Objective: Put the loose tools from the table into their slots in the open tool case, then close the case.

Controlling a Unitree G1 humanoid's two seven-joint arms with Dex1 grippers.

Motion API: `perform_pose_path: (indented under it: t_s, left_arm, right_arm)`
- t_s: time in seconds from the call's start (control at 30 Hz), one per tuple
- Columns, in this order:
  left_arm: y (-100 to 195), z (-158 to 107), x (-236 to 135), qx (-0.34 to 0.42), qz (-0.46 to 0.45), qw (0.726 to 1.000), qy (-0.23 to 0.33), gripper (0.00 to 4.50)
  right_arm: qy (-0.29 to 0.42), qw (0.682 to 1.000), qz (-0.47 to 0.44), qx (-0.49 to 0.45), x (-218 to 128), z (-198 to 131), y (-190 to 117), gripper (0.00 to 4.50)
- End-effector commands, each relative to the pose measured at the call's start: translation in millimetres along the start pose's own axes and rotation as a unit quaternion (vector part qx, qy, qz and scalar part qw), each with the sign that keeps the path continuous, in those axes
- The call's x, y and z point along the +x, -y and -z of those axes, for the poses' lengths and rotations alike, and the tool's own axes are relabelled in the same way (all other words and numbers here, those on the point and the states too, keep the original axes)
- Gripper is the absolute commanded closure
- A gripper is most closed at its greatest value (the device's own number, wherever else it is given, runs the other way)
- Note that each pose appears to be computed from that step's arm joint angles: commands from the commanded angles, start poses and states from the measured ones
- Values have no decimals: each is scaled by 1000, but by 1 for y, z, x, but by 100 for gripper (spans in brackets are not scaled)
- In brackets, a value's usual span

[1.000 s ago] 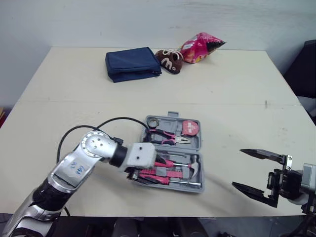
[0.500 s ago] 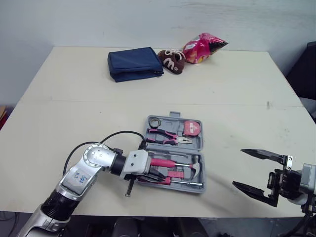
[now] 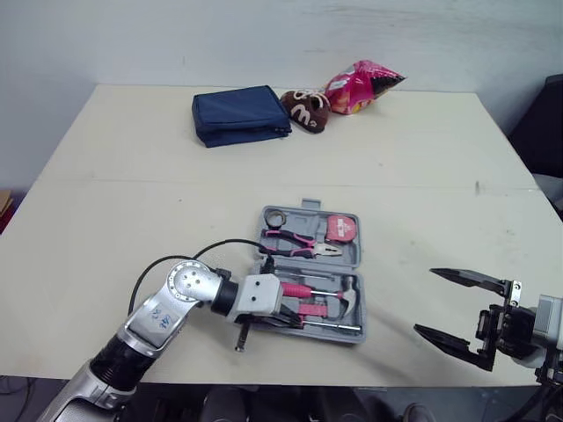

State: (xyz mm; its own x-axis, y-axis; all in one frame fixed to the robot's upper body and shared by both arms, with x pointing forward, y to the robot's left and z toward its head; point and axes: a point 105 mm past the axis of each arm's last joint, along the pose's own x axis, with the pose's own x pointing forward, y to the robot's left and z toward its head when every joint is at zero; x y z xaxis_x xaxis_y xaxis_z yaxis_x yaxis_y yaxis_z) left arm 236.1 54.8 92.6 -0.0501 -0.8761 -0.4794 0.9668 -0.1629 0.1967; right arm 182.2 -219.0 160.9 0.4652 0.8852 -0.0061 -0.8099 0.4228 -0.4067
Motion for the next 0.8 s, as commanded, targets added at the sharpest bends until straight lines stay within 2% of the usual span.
perform_pose_path:
  t_s: [0.03, 0.2, 0.3, 0.4, 0.5, 0.6, 0.7, 0.8]
  left_arm:
    - [2, 31, 2, -52, -5, 996, -67, 443]
    - [14, 55, 3, -71, 21, 987, -140, 443]
    - [13, 58, 4, -72, 12, 987, -146, 443]
    - [5, 47, 1, -52, -6, 992, -113, 443]
    - [-11, 12, -16, -26, -46, 999, -1, 443]
    - [-17, -17, -63, -47, -82, 989, 110, 443]
    - [-17, -11, -98, -85, -115, 983, 117, 443]
    - [-24, 8, -121, -111, -169, 976, 86, 443]
  right_arm:
    - [6, 1000, 5, -12, 0, -5, -1, 0]
    - [6, 1000, 8, -12, 1, -4, -1, 0]
    - [5, 1000, 9, -10, 2, -2, -2, 0]
    - [-2, 1000, 12, -5, 2, 1, -1, 0]
    - [-24, 999, 27, 2, 0, 5, 2, 0]
    - [-68, 996, 56, 21, 0, 14, 13, 0]
    - [-145, 983, 106, 42, -2, 32, 28, 0]
    - [-146, 982, 91, 72, 6, 37, 26, 0]
